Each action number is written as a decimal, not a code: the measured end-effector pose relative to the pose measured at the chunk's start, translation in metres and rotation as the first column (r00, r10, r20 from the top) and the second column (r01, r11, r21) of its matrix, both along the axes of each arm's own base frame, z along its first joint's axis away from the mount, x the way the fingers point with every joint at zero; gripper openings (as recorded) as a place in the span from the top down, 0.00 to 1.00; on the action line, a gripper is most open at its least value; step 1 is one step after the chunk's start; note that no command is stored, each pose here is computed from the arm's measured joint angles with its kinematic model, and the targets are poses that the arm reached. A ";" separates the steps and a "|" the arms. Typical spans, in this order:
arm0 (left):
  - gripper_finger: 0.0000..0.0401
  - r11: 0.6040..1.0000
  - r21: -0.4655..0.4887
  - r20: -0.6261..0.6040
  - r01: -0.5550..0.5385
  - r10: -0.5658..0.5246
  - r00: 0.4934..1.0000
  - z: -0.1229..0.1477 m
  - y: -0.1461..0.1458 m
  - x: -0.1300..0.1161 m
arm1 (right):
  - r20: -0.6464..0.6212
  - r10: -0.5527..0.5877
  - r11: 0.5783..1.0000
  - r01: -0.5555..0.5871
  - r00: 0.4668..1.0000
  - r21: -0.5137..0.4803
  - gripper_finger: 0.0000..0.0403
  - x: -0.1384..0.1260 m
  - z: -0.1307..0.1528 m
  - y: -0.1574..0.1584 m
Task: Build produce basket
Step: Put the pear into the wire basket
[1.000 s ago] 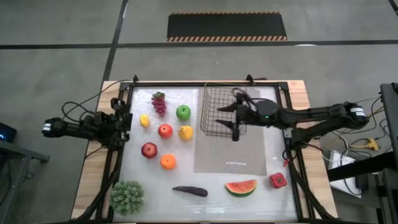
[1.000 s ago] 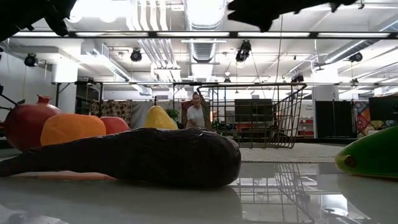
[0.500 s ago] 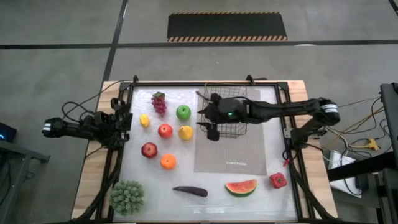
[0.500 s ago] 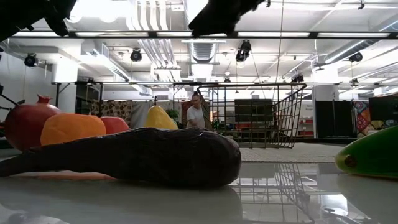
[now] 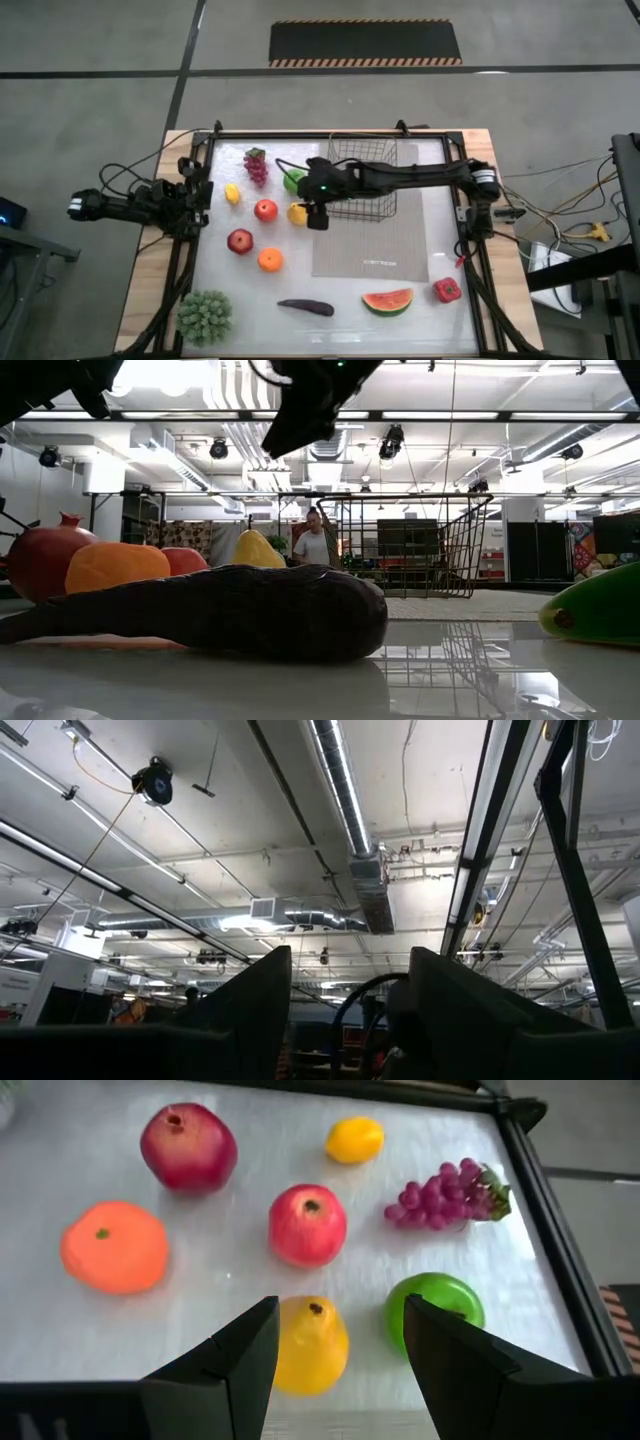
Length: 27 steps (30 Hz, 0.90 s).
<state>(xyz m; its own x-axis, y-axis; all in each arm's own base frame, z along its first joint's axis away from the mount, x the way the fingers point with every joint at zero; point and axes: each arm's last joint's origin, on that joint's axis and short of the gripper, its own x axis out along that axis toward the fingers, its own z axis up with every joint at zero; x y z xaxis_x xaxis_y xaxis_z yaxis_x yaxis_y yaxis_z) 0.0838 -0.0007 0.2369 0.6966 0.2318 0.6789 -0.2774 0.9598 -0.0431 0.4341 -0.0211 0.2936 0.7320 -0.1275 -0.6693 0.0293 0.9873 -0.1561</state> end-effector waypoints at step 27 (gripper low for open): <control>0.53 1.000 -0.005 0.000 -0.005 0.005 1.000 0.000 0.000 0.000 | -0.156 -0.097 0.994 0.087 0.983 -0.071 0.32 0.066 -0.037 -0.007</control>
<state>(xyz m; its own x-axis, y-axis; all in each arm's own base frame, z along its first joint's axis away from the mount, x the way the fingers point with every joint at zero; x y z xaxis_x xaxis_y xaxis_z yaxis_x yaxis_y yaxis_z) 0.0837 -0.0005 0.2369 0.6954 0.2386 0.6778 -0.2821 0.9582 -0.0478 0.4999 -0.0283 0.2561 0.6001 -0.2357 -0.7644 0.0896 0.9694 -0.2286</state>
